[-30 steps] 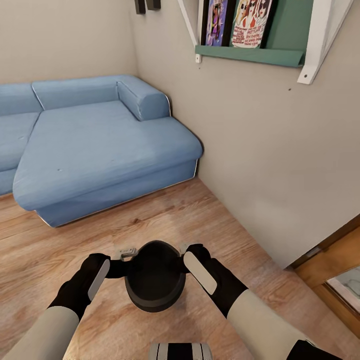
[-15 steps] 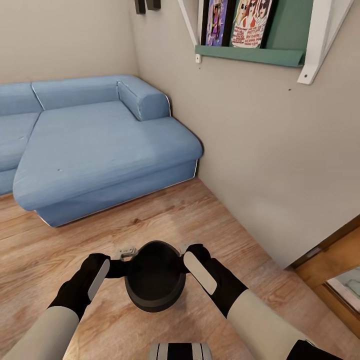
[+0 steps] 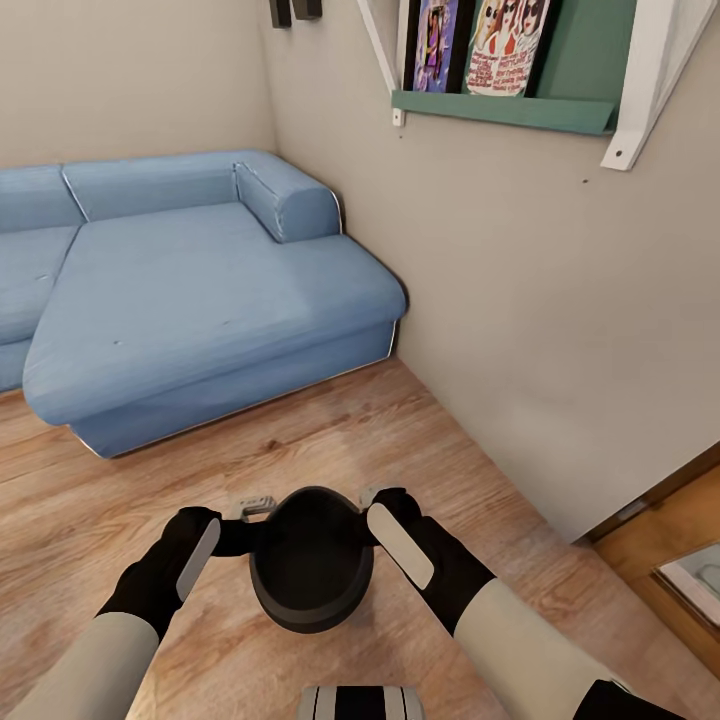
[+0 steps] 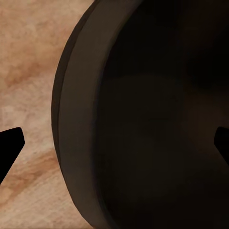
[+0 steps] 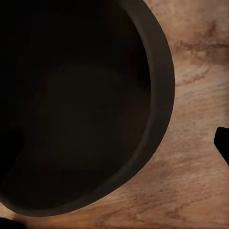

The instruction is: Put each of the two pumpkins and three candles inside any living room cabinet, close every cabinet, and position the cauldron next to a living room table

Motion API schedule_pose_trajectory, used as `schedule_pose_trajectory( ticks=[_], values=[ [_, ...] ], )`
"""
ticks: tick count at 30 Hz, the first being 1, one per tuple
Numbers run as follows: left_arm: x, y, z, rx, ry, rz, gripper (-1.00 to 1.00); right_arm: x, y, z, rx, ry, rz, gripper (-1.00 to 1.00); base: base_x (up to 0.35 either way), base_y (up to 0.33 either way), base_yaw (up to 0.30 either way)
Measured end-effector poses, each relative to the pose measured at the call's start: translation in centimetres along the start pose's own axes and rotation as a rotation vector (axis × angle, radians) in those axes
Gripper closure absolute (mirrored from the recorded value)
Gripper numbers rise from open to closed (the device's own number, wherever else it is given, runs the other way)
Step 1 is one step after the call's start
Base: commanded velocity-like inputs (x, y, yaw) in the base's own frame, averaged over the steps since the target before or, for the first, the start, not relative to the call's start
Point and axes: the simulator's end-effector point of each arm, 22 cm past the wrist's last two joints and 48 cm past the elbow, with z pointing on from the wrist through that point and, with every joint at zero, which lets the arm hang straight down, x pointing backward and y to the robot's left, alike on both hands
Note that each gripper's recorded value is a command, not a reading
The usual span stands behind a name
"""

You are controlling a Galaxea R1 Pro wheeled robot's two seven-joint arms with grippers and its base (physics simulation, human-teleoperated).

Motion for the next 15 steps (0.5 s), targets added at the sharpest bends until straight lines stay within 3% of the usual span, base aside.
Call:
schedule_pose_trajectory(
  ticks=[6, 15],
  values=[
    [0.0, 0.0, 0.0, 0.001, -0.001, 0.001, -1.00, -1.4, -0.8, 0.5, 0.021, -0.078, 0.061, -1.00, 0.000, 0.000, 0.000],
    [0.0, -0.1, 0.0, 0.001, -0.001, 0.001, -1.00, -1.6, -3.0, 1.6, 0.074, -0.070, 0.088, -1.00, 0.000, 0.000, 0.000]
  ],
)
